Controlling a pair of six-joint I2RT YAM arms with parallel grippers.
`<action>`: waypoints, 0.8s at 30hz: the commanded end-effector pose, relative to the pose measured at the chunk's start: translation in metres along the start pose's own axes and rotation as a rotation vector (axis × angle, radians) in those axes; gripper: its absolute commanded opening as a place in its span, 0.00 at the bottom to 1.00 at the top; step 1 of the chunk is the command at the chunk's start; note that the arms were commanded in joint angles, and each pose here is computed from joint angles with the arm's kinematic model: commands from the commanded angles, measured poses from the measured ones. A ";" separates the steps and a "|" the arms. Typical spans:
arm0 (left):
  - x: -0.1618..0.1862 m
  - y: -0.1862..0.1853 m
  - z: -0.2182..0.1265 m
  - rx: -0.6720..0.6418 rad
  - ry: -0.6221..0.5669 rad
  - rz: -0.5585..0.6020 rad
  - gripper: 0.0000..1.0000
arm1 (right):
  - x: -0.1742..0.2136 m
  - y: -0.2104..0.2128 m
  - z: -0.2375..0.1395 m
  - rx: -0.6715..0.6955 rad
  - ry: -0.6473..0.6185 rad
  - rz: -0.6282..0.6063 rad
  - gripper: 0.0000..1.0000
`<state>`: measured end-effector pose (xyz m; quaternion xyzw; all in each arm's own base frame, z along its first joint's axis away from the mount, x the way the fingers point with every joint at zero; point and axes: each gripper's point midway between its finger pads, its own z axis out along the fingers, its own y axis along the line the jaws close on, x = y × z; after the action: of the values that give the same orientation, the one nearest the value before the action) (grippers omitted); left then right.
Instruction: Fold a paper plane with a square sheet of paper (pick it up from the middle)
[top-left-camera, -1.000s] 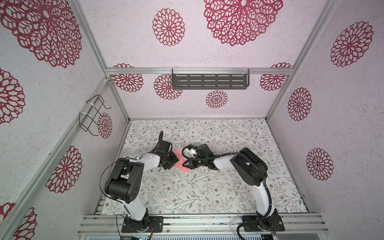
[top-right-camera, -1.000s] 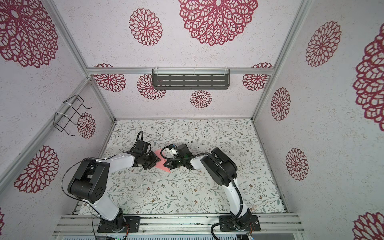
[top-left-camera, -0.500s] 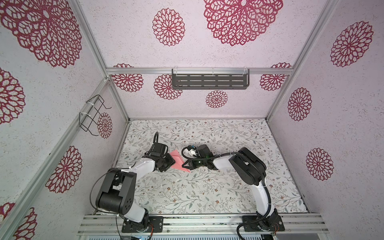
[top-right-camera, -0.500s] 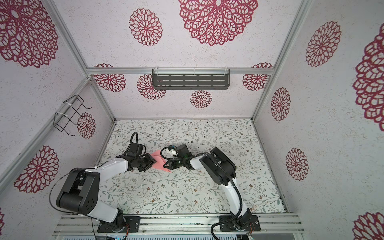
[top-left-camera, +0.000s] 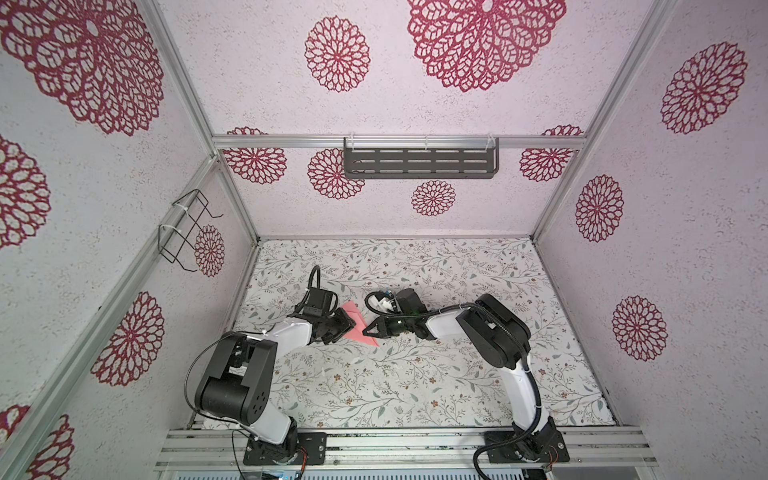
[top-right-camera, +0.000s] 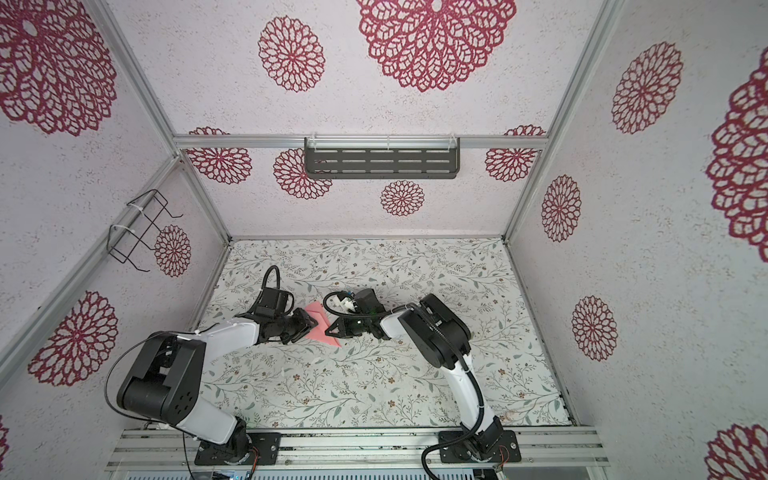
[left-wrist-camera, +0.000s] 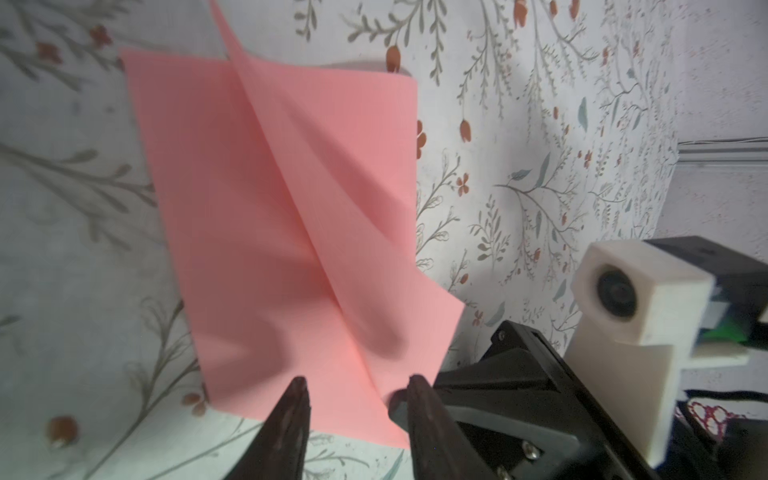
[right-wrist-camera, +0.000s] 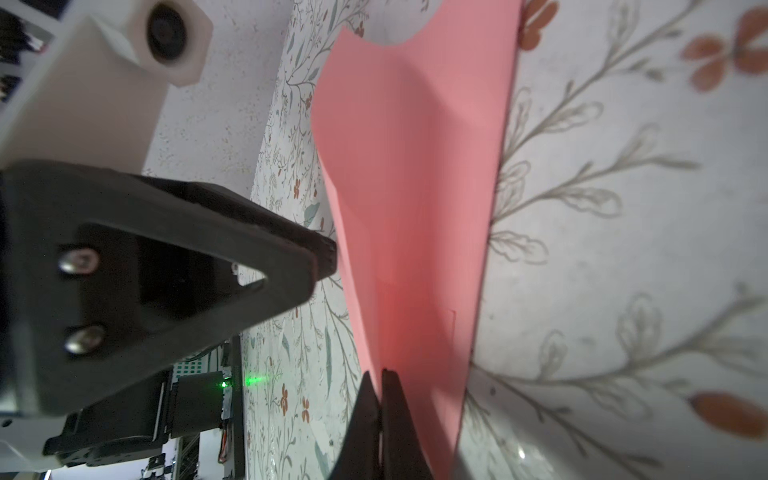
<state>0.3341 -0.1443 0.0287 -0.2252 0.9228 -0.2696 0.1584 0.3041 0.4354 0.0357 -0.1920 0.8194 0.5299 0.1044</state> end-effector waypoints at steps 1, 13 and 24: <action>0.000 -0.006 0.008 0.009 0.005 0.032 0.44 | -0.007 0.006 0.001 -0.045 -0.002 0.042 0.05; 0.015 0.050 0.024 -0.305 0.100 -0.070 0.45 | -0.011 -0.001 -0.004 0.019 0.000 -0.013 0.13; 0.033 0.092 0.033 -0.525 0.204 -0.102 0.45 | -0.017 0.017 -0.022 0.061 -0.027 -0.174 0.25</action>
<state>0.3540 -0.1479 0.0085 -0.2541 0.9434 -0.1946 0.0867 0.3068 0.4282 0.0380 -0.2256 0.8260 0.5011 0.1254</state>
